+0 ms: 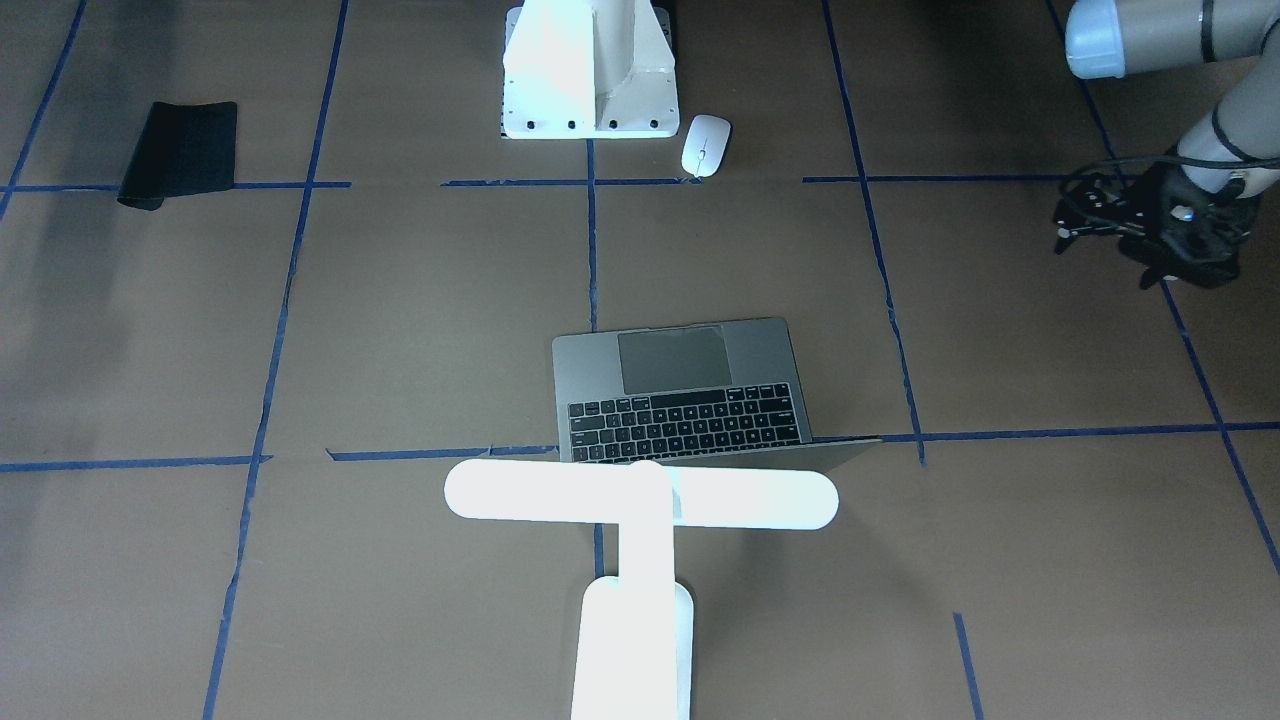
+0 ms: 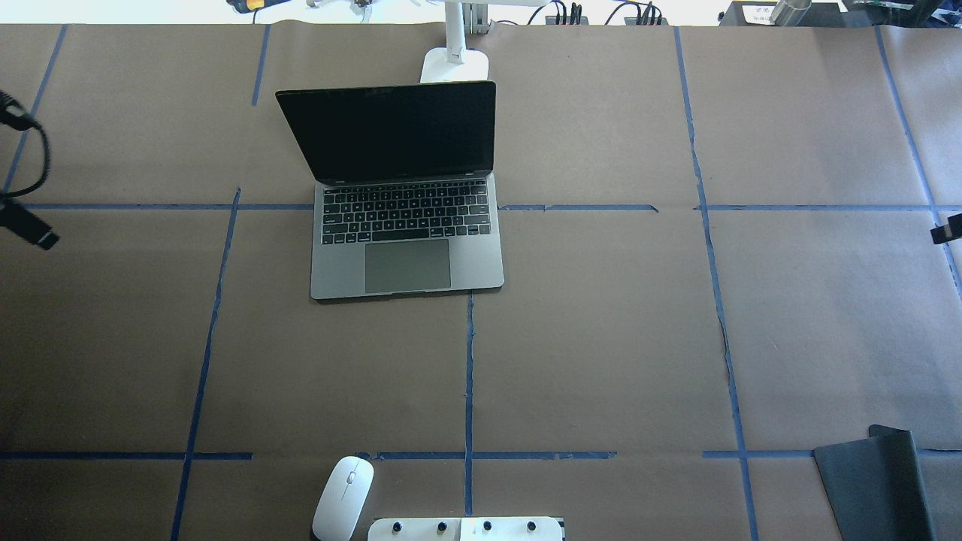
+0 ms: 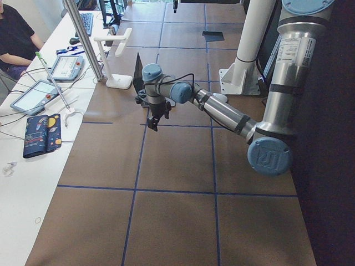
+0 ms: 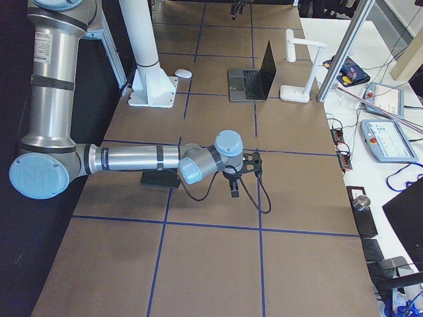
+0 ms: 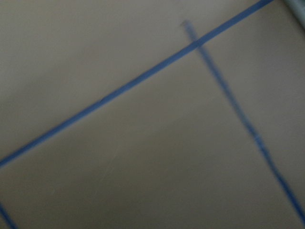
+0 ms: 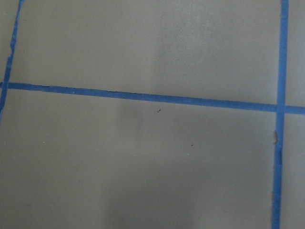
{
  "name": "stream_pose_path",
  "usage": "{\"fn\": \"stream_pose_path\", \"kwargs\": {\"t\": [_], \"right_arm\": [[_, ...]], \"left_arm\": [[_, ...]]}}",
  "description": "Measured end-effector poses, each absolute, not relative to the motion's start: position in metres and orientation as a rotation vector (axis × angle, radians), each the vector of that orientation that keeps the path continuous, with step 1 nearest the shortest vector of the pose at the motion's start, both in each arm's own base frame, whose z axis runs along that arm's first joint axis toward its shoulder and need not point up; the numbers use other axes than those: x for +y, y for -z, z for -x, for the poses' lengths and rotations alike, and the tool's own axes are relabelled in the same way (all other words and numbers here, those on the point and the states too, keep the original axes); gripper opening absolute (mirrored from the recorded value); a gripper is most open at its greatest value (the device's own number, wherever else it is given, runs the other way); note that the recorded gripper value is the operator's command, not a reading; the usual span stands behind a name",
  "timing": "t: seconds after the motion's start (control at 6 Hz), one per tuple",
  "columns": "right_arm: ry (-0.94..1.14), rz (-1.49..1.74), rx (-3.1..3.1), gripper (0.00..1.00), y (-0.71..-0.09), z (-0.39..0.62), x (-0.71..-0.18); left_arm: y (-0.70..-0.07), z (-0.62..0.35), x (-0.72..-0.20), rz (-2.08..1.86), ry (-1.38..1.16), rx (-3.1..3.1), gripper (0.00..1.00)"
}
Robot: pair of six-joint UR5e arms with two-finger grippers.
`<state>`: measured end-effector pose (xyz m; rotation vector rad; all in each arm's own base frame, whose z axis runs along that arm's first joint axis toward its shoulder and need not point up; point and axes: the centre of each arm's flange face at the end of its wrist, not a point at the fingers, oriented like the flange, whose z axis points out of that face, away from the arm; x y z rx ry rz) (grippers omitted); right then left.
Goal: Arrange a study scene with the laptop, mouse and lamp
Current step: 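Release the laptop and withdraw the left gripper, then grasp the dark grey mouse pad with the right gripper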
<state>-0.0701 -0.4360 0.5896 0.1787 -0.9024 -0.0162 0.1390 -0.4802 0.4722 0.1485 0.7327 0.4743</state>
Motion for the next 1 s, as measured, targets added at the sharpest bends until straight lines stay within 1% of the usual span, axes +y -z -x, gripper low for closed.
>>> {"fn": "stream_pose_path", "kwargs": {"t": [0.33, 0.67, 0.83, 1.0], "right_arm": [[0.038, -0.128, -0.935, 1.00, -0.585, 0.082, -0.349], [0.061, -0.083, -0.963, 1.00, -0.590, 0.073, -0.264], [0.047, -0.062, -0.992, 1.00, -0.593, 0.075, -0.240], [0.040, -0.046, -1.001, 1.00, -0.602, 0.081, -0.228]], "left_arm": [[-0.514, -0.117, -0.456, -0.166, -0.349, 0.752, 1.00], [-0.521, -0.116, -0.452, -0.176, -0.255, 0.776, 1.00], [-0.519, -0.116, -0.451, -0.178, -0.241, 0.780, 1.00], [-0.517, -0.115, -0.451, -0.180, -0.237, 0.782, 1.00]]}}
